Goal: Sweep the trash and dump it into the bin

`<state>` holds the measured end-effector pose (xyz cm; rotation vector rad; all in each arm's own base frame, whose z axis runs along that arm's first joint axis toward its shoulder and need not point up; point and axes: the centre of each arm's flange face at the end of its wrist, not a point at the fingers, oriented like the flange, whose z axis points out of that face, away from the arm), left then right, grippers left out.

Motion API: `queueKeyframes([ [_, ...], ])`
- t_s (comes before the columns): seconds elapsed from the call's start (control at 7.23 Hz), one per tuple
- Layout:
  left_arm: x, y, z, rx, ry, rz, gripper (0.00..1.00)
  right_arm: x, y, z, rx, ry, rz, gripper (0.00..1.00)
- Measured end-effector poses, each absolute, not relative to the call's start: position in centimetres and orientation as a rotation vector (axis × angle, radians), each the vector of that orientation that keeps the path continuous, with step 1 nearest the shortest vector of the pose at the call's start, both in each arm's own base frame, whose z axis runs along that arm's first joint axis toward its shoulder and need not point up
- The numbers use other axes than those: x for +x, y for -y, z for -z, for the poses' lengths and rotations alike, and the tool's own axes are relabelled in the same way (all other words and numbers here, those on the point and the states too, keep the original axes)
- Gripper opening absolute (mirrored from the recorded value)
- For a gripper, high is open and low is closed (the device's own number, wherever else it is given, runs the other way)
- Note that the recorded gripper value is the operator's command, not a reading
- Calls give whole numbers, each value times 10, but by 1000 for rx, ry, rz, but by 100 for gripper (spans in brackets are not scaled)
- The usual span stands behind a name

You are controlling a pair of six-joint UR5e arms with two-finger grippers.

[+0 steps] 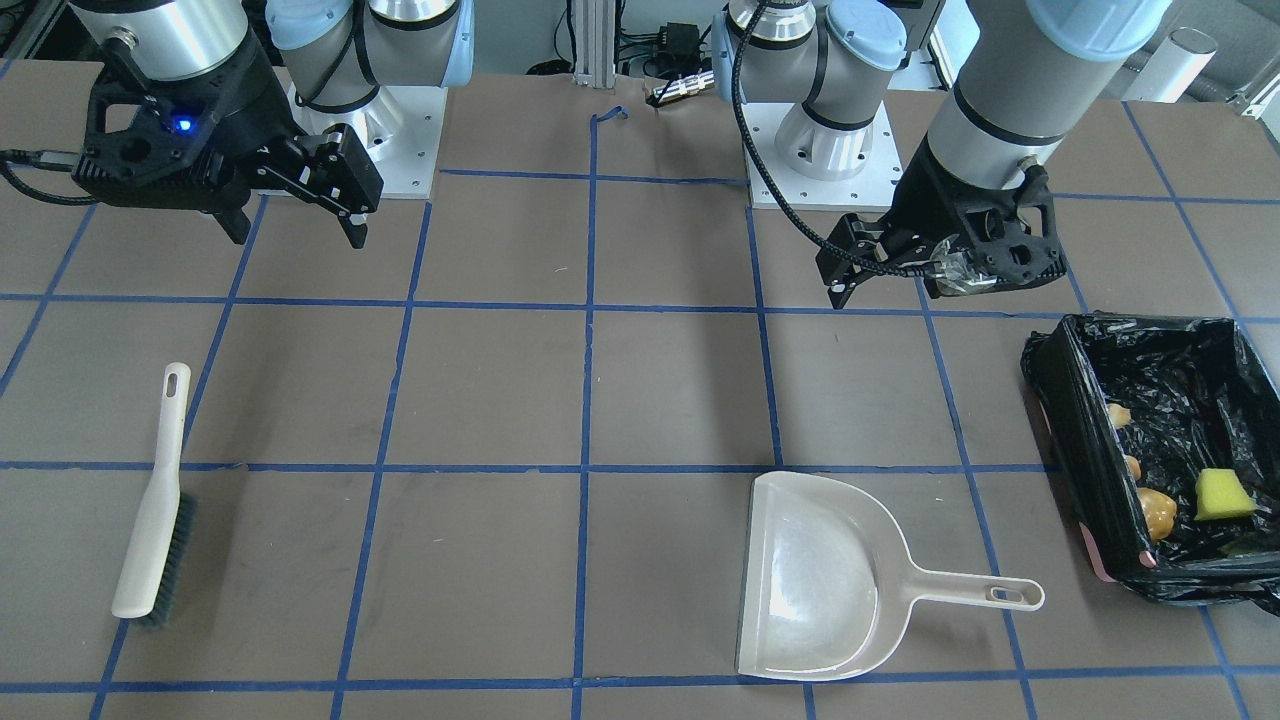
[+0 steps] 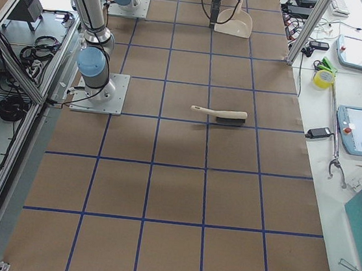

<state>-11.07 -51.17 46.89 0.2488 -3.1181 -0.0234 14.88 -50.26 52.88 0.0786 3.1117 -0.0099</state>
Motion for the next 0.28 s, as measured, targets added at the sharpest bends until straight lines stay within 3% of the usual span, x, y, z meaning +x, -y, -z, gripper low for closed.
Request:
queueKeyframes([
  [0.28, -116, 509, -473, 236, 3119, 11, 100, 149, 503, -529, 73, -3112, 10, 100],
])
